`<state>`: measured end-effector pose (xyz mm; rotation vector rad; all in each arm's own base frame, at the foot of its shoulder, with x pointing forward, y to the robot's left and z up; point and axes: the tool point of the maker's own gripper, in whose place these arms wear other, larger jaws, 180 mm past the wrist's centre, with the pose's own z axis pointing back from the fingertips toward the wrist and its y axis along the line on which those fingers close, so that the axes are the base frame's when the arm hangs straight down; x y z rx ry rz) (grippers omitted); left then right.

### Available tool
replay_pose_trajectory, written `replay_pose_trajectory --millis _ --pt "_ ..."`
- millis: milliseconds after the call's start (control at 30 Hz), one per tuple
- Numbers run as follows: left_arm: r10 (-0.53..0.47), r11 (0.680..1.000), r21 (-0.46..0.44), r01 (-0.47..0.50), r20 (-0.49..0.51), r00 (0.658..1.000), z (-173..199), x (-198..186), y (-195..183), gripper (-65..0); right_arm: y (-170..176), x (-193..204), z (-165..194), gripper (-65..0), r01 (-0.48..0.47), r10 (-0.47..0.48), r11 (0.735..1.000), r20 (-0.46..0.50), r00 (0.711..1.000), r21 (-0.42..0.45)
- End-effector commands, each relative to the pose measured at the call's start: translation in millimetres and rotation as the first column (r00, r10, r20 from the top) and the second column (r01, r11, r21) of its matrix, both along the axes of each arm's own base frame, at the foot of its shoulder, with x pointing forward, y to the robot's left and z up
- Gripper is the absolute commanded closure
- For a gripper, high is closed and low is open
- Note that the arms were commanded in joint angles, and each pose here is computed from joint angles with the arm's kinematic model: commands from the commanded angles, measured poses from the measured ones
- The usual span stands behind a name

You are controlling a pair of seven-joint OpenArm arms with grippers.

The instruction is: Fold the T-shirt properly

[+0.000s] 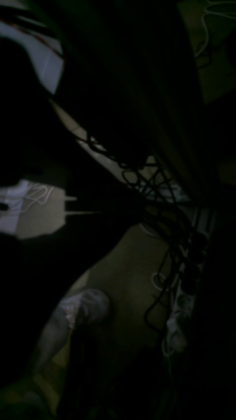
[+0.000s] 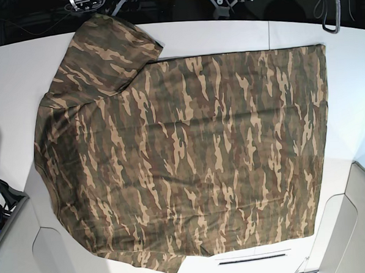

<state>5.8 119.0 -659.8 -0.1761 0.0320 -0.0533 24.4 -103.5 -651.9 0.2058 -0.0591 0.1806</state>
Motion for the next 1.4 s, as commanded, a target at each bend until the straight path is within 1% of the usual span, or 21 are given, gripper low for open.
replay_pose_trajectory --millis 0,67,100,200,267,333,433,533,600,733,800,900,1033,1167,1267,1333,1367 --pt "-0.003 1.0 0.002 0.003 -0.006 1.0 1 -4 5 -11.0 -5 -4 0 0.0 -0.002 0.002 1.0 -0.002 1.0 0.0" --pt "-0.007 1.0 0.005 0.007 -0.001 1.0 2 -9 13 -11.0 -9 -12 1 0.0 -0.005 0.005 1.0 -0.01 1.0 -0.006" --pt "-0.015 1.0 -0.015 0.015 -0.004 1.0 3 -13 13 -11.0 -10 -16 1 0.0 -0.008 0.008 1.0 -0.013 1.0 0.0" --pt "-0.043 0.997 -0.071 0.041 -0.033 0.999 10 -31 13 -11.0 -6 -26 6 0.0 -0.032 0.033 0.997 -0.021 0.999 0.064" --pt "-0.052 0.996 -0.067 0.05 -0.029 0.998 13 -41 20 -11.0 -3 -35 12 0.0 -0.05 0.053 0.993 -0.023 0.998 0.111" --pt "-0.04 0.997 -0.067 0.038 -0.019 0.999 18 -49 26 -11.0 -1 -44 18 0.0 -0.068 0.071 0.986 -0.018 0.997 0.154" --pt "-0.043 0.997 -0.071 0.043 0.008 0.999 28 -60 32 -11.0 -3 -55 29 0.0 -0.043 0.045 0.98 -0.002 0.999 0.195" --pt "-0.054 0.997 -0.055 0.057 0.041 0.998 40 -70 38 -11.0 -11 -63 42 0.0 -0.003 -0.002 0.978 0.024 1.0 0.208" --pt "-0.047 0.998 -0.043 0.05 0.064 0.997 48 -73 41 -11.0 -15 -70 50 0.0 -0.001 -0.007 0.977 0.037 0.999 0.211" --pt "0.0 1.0 -0.029 0.004 0.12 0.993 65 -70 50 -11.0 -23 -80 67 0.0 0.005 -0.02 0.977 0.067 0.998 0.213" --pt "0.023 1.0 -0.019 -0.021 0.132 0.991 73 -71 57 -11.0 -25 -82 78 0.0 0.011 -0.03 0.976 0.084 0.996 0.219" --pt "0.096 0.994 -0.06 -0.088 0.147 0.984 89 -69 60 -11.0 -28 -85 97 0.0 -0.003 -0.023 0.974 0.112 0.993 0.226" --pt "0.168 0.982 -0.116 -0.148 0.18 0.969 111 -65 62 -11.0 -26 -84 124 0.0 -0.025 -0.009 0.969 0.139 0.99 0.246" --pt "0.178 0.982 -0.1 -0.161 0.199 0.964 128 -68 72 -11.0 -19 -81 152 0.0 -0.043 0.001 0.961 0.151 0.989 0.274" --pt "0.176 0.983 -0.085 -0.163 0.183 0.967 135 -75 78 -11.0 -11 -79 171 0.0 -0.058 0.014 0.954 0.15 0.989 0.293" --pt "0.194 0.98 -0.088 -0.181 0.172 0.966 140 -79 81 -11.0 -4 -78 183 0.0 -0.065 0.021 0.948 0.144 0.989 0.312" --pt "0.195 0.978 -0.109 -0.178 0.173 0.965 144 -79 79 -11.0 -1 -78 188 0.0 -0.07 0.025 0.945 0.143 0.989 0.319"
